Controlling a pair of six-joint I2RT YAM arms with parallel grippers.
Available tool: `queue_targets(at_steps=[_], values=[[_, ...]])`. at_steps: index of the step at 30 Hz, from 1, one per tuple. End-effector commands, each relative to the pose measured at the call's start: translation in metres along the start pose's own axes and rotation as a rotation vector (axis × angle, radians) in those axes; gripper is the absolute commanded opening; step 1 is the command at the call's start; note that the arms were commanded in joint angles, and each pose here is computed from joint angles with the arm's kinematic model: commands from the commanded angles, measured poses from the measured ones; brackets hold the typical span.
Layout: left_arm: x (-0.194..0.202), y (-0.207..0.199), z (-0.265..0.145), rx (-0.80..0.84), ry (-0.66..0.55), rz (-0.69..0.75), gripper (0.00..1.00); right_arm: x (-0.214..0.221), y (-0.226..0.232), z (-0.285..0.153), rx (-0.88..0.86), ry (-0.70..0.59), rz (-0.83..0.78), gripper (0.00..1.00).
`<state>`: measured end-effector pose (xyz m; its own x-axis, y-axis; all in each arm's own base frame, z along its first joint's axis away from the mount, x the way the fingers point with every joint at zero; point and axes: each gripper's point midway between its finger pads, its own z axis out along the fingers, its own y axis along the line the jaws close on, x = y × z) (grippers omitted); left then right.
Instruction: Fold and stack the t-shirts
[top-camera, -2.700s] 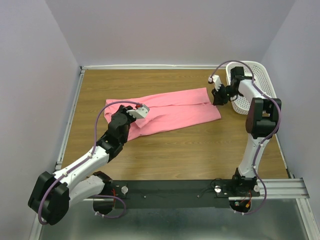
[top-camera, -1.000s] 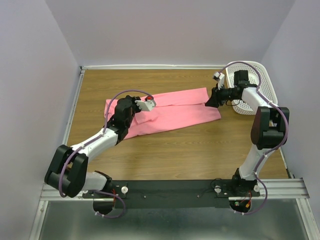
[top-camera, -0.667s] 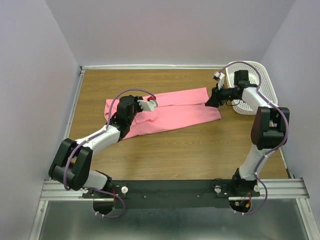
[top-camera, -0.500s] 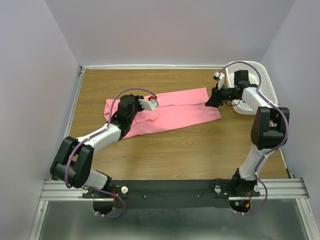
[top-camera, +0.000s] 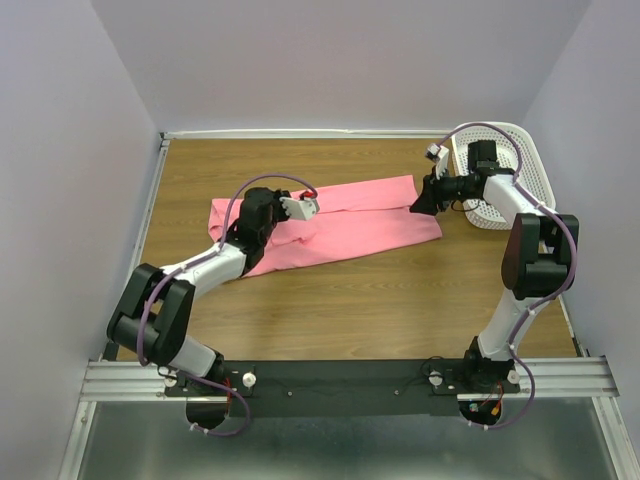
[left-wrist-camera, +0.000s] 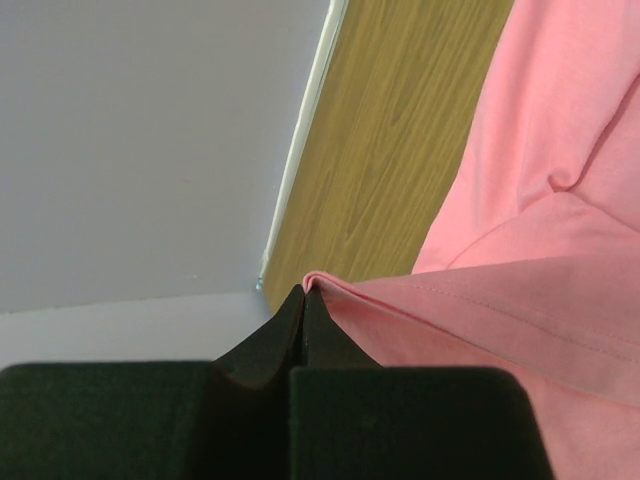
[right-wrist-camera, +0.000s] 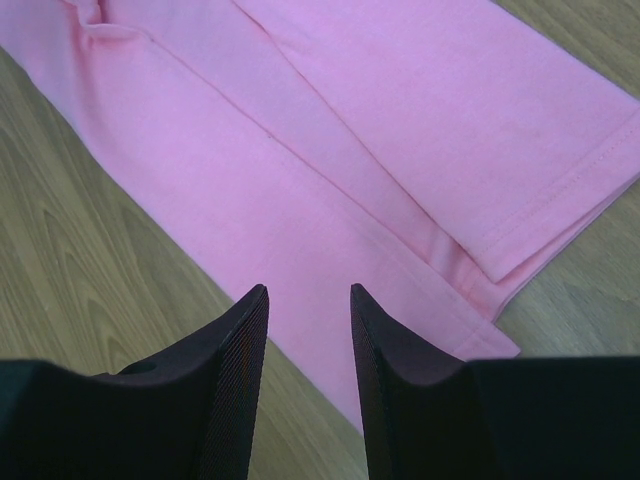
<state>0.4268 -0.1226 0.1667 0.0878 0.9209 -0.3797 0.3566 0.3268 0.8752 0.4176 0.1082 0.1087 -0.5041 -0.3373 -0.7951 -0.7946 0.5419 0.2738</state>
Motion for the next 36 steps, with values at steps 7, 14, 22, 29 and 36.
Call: queue_targets(at_steps=[7,14,22,29,36], values=[[-0.008,0.011,0.019,-0.023,-0.021,-0.009,0.00,-0.006,0.009,-0.001,-0.008,0.001,-0.027,0.46],[0.018,0.023,0.048,-0.078,0.170,-0.278,0.38,-0.008,0.020,0.010,-0.004,0.043,-0.075,0.47],[0.006,0.135,0.002,-0.423,0.212,-0.852,0.69,-0.007,0.079,0.067,-0.046,0.205,-0.345,0.48],[0.004,0.137,-0.098,-0.354,-0.016,-1.276,0.80,-0.030,0.174,0.161,-0.076,0.280,-0.594,0.51],[0.003,0.131,-0.212,-0.448,-0.308,-1.315,0.82,-0.059,0.198,0.246,0.104,0.242,-0.543,0.53]])
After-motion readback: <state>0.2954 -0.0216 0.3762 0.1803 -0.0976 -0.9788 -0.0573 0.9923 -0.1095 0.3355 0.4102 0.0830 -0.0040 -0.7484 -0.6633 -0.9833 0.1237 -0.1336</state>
